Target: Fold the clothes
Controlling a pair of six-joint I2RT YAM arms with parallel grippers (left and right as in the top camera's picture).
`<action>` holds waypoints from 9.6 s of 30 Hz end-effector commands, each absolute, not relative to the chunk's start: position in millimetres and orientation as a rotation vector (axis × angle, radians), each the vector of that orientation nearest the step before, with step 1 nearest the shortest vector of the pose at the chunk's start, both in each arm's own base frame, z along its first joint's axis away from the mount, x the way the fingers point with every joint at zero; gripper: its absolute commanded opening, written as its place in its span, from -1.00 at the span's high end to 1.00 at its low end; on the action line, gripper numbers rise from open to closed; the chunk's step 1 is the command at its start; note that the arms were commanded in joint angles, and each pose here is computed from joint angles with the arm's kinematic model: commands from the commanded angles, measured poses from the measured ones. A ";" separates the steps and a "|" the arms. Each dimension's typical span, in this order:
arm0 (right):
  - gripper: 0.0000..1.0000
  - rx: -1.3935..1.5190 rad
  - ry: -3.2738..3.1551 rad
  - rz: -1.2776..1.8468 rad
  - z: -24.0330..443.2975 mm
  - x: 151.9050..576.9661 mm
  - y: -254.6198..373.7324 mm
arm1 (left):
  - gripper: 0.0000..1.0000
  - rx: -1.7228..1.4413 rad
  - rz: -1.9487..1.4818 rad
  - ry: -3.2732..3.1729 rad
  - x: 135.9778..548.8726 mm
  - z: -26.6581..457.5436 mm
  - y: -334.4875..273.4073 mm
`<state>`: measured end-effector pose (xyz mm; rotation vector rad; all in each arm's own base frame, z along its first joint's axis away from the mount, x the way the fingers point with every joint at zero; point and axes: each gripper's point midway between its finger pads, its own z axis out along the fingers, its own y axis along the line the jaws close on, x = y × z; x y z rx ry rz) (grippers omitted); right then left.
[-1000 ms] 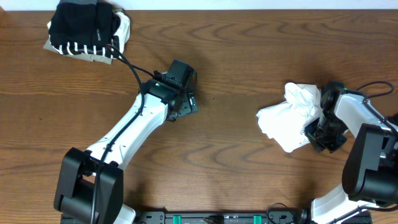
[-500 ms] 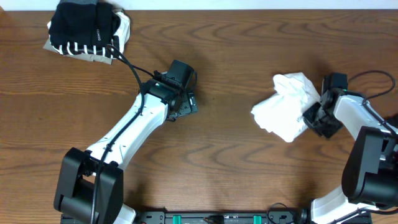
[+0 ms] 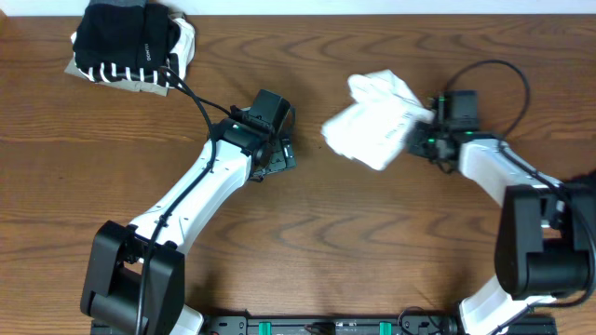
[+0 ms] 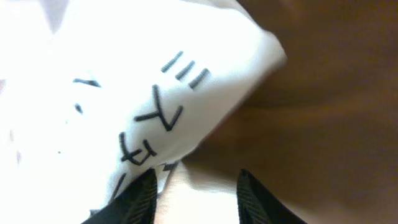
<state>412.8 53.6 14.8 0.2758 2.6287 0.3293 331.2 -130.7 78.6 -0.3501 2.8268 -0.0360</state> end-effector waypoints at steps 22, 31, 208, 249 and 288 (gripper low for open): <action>0.80 0.277 2.631 0.861 83.4 379.7 135.7 | 0.88 -0.083 -0.359 2.466 443.0 100.2 -153.2; 0.88 0.209 2.772 0.857 84.2 336.5 154.5 | 0.78 -0.078 -0.478 2.312 499.7 72.4 -175.4; -0.19 0.300 2.714 0.799 107.0 397.0 143.5 | -0.96 -0.055 -0.397 2.489 349.9 202.6 -124.8; 0.27 0.430 2.744 0.683 56.8 421.7 159.4 | -0.96 -0.062 -0.399 2.535 299.5 221.8 -110.9; 0.97 0.587 2.477 0.753 101.3 485.6 117.5 | -0.96 -0.054 -0.377 2.546 298.3 219.5 -108.6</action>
